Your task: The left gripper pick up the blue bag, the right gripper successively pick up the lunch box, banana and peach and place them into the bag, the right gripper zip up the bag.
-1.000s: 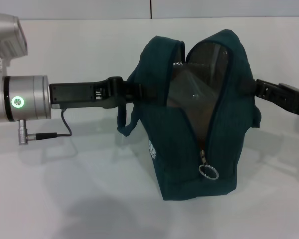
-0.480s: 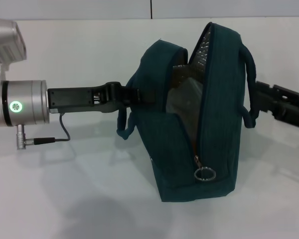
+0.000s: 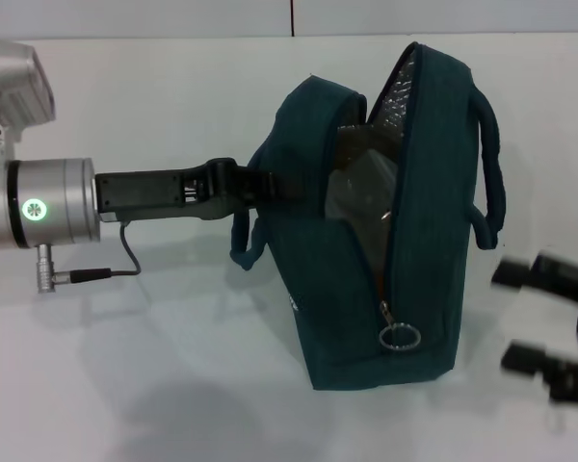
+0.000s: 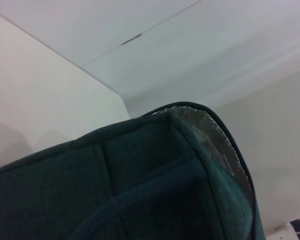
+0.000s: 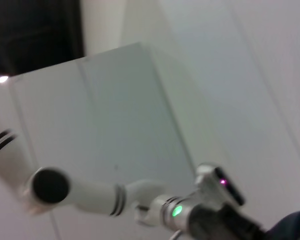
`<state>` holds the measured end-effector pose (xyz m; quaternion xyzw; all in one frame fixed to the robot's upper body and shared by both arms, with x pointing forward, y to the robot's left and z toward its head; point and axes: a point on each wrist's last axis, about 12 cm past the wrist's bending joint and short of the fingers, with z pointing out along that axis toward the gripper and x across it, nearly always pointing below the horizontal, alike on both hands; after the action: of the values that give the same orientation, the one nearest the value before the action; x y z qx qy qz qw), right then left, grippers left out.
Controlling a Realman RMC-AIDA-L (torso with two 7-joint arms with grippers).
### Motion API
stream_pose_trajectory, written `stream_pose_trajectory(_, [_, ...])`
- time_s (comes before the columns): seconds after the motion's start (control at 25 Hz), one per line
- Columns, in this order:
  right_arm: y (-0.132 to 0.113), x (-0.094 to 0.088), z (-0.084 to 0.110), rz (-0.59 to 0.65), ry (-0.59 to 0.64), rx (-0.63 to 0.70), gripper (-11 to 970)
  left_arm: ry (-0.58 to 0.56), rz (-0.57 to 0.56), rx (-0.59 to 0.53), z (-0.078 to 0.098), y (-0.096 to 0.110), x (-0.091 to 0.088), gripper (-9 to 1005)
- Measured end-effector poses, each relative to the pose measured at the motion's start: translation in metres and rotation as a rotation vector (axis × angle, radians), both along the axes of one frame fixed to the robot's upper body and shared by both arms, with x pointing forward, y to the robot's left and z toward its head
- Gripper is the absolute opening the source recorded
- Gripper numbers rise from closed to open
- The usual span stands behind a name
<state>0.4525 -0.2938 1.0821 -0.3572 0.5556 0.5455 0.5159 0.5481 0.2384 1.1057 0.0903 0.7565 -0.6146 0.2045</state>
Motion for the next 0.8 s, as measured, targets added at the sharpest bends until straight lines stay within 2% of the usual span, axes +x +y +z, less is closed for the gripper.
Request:
stream_pose_trajectory(0.24, [0.011,-0.016,-0.021,0.039,0.011,-0.042,788,0.005,-0.006,-0.013,-0.003,-0.004,-0.002,36])
stream_pose_trajectory(0.52, [0.023,-0.013,-0.036,0.036,0.074,-0.108,785,0.017,-0.016,-0.023,-0.005,-0.008,-0.003,36])
stream_pose_trajectory(0.8, [0.026,-0.012,-0.042,0.018,0.096,-0.139,784,0.022,-0.017,-0.03,-0.008,-0.009,-0.005,36])
